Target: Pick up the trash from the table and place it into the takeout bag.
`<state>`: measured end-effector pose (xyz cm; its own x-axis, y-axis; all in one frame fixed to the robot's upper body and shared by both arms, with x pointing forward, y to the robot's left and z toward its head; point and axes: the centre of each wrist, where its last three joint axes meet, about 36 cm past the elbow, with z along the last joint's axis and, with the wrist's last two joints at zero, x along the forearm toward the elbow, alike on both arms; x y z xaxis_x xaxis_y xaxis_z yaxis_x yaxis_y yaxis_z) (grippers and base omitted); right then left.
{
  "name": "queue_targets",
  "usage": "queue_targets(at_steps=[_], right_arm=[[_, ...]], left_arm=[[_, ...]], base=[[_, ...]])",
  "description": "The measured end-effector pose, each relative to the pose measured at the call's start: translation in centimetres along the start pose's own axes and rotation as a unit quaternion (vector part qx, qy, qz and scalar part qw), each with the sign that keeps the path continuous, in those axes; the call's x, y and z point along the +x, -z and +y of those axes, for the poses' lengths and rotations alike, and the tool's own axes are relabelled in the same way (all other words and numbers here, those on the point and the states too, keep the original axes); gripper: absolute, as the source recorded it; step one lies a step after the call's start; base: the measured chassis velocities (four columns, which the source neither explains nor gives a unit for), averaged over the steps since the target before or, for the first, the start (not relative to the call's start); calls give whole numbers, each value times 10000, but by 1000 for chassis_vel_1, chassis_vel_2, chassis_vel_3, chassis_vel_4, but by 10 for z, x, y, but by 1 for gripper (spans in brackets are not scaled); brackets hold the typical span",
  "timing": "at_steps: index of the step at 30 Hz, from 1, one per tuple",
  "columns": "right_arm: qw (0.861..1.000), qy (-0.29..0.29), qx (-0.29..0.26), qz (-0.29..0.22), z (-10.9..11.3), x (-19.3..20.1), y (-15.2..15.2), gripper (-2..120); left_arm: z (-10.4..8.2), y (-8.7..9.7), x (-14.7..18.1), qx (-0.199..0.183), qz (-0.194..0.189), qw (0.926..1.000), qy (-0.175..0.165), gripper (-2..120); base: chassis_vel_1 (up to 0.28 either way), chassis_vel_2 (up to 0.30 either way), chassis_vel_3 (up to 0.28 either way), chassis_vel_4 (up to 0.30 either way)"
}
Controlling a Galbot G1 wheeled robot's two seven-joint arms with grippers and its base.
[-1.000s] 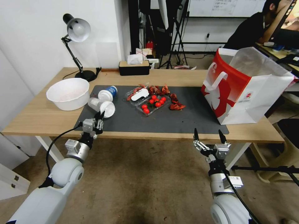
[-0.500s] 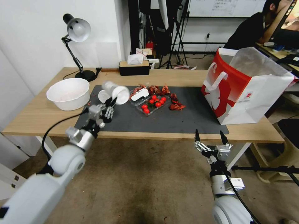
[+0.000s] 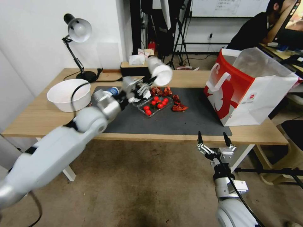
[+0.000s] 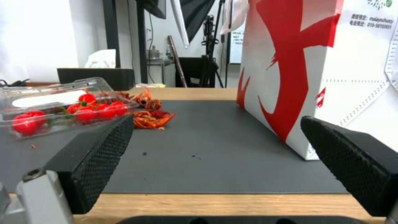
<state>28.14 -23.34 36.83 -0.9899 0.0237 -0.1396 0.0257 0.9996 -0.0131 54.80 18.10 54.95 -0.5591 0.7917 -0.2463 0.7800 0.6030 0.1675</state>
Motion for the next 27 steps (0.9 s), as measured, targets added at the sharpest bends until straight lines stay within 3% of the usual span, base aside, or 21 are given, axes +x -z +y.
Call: queue_targets(at_steps=[5, 8, 12, 17, 20, 27], right_arm=[[10000, -14, 44, -1, -3, -1, 0, 100], [10000, -26, 91, -19, -6, -5, 0, 100], [9999, -32, 109, -7, -8, -6, -2, 100], [9999, -29, 108, -2, -7, -8, -4, 100], [9999, -22, 106, -3, -7, -9, -4, 100], [9999, -28, 117, 22, -8, -9, -5, 100]], left_arm=[[-6, 2, -41, 55, -96, 9997, -238, 9], [-9, 12, -90, 17, -183, 9986, -490, 9], [-15, 22, -128, 16, -251, 9973, -689, 8], [-23, 27, -159, -8, -302, 9956, -881, 8], [-36, 26, -190, 57, -335, 9941, -1030, 8], [-62, 22, -226, 203, -366, 9922, -1178, 8]], base=[[0, 0, 0, 0], [0, 0, 0, 0], [0, 0, 0, 0], [0, 0, 0, 0], [0, 0, 0, 0], [0, 0, 0, 0]])
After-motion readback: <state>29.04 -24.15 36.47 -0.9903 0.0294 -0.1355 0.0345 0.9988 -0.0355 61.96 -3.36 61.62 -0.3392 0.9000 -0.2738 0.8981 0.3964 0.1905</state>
